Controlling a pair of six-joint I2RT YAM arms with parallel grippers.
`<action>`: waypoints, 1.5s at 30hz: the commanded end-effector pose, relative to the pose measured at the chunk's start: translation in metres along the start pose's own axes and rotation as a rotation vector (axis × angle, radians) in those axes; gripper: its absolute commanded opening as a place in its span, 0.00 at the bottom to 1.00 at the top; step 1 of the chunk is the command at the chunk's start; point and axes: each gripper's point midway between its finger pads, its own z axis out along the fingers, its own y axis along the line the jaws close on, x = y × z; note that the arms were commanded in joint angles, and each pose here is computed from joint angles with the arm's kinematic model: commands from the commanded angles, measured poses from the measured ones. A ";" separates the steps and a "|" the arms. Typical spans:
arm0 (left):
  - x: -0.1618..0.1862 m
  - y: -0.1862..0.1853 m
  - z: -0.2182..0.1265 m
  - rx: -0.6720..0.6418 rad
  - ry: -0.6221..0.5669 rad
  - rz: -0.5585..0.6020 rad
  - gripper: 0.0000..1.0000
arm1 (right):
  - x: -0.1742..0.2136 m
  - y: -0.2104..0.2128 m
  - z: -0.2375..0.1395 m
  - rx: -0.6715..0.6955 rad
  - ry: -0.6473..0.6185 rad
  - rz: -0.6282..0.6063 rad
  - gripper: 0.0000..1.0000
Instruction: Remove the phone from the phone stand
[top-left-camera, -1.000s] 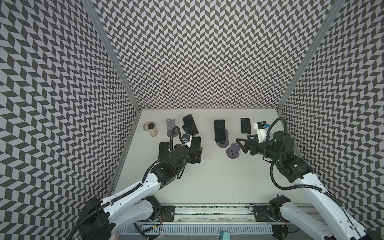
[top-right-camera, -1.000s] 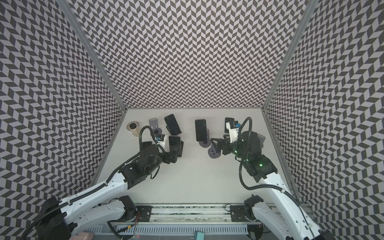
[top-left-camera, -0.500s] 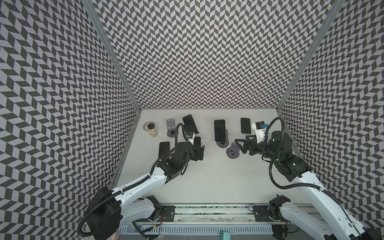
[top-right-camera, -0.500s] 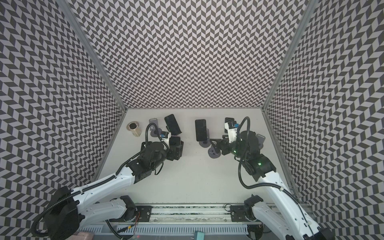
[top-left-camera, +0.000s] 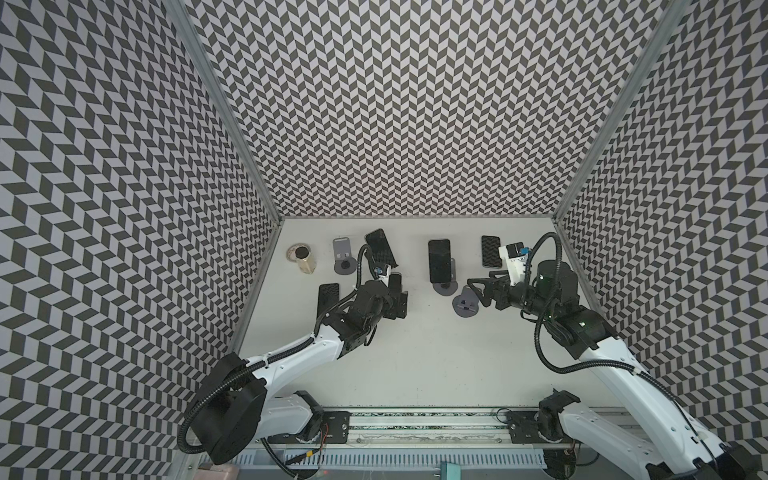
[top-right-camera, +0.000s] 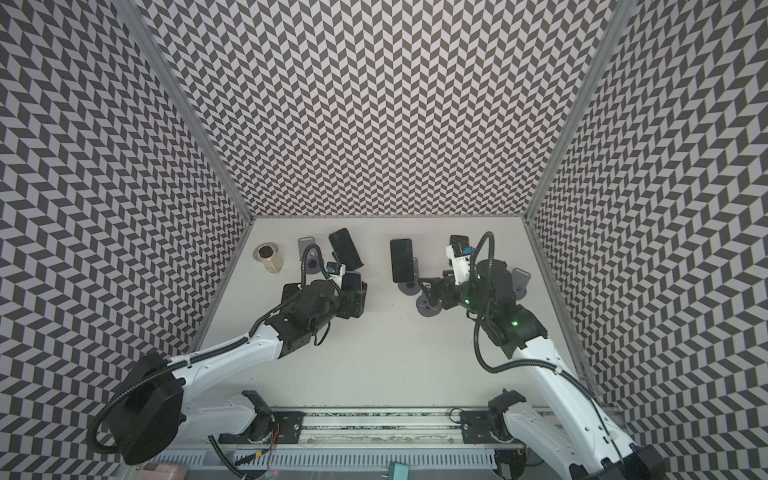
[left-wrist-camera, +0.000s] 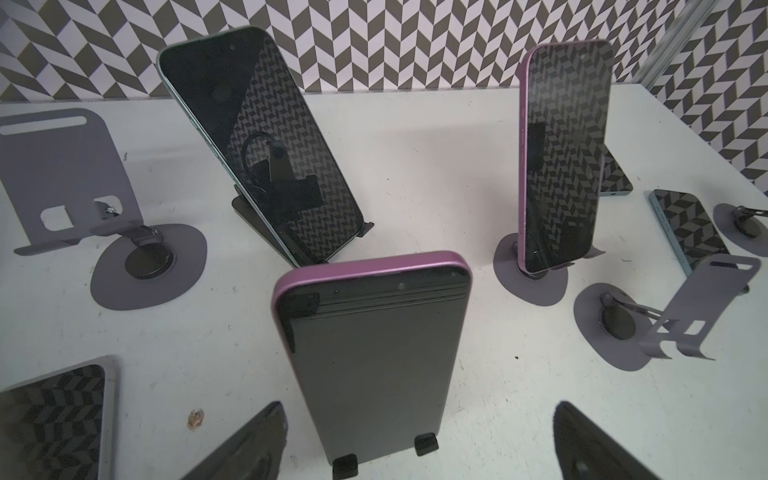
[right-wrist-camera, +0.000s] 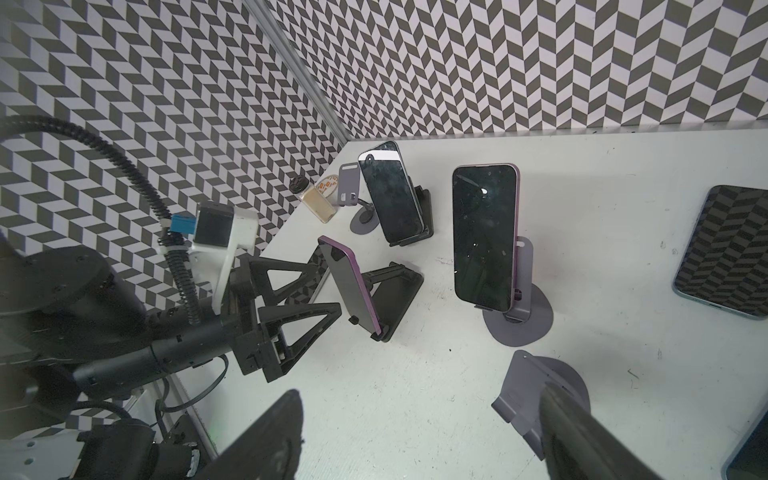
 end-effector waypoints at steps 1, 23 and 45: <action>-0.025 -0.004 0.002 0.010 -0.061 -0.045 1.00 | -0.013 0.008 0.001 -0.032 -0.048 -0.041 0.87; -0.031 0.009 0.023 -0.035 -0.071 -0.036 0.97 | -0.009 0.007 0.001 -0.032 -0.043 -0.045 0.86; -0.026 0.003 0.025 0.001 -0.058 0.013 0.87 | -0.005 0.005 0.002 -0.025 -0.037 -0.049 0.87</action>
